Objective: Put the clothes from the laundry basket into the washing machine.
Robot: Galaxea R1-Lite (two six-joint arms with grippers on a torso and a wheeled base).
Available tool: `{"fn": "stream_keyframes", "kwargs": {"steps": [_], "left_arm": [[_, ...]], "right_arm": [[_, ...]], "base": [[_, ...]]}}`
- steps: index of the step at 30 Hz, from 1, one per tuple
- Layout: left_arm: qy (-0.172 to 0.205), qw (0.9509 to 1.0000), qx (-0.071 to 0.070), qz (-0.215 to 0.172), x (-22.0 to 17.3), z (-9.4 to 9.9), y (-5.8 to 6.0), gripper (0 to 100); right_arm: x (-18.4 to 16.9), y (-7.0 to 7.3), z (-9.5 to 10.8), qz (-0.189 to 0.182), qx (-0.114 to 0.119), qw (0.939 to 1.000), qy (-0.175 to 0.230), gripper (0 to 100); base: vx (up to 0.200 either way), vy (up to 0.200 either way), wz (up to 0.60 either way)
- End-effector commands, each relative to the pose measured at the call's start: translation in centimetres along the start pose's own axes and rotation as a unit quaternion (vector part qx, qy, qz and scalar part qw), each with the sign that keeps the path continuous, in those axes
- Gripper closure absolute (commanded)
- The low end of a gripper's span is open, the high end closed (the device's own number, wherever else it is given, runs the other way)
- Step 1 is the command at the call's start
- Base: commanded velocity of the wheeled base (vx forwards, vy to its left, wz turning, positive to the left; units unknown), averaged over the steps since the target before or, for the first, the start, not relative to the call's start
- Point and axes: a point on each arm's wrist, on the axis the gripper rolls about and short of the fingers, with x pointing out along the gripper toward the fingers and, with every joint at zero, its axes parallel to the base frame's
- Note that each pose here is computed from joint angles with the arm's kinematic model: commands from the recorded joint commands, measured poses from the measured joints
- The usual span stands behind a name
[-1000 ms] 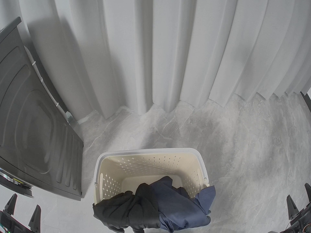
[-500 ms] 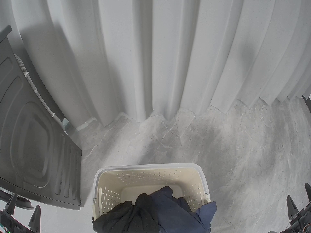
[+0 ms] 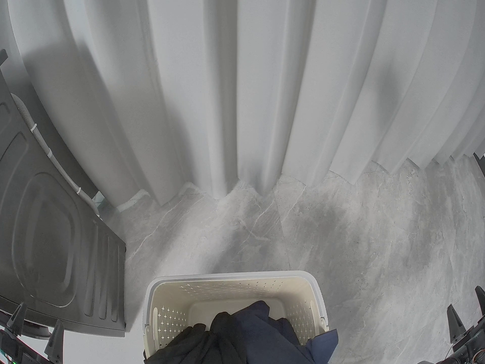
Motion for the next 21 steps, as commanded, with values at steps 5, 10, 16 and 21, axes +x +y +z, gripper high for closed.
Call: {"fn": "stream_keyframes", "kwargs": {"steps": [5,10,16,21], "left_arm": [[0.002,1.0000,0.000,0.000,0.04,-0.46,0.03,0],[0.002,1.0000,0.000,0.000,0.04,-0.46,0.03,0],[0.002,1.0000,0.000,0.000,0.04,-0.46,0.03,0],[0.003,1.0000,0.000,0.000,0.04,-0.48,0.03,0]], "right_arm": [[0.02,-0.01,-0.52,0.001,0.000,1.0000,0.001,0],[0.02,-0.01,-0.52,0.001,0.000,1.0000,0.001,0],[0.02,-0.01,-0.52,0.001,0.000,1.0000,0.001,0],[0.02,-0.01,-0.53,0.001,0.000,1.0000,0.002,0]], "base": [[0.080,0.000,0.00],[0.000,0.000,0.00],[0.000,0.000,0.00],[0.000,0.000,0.00]]}}
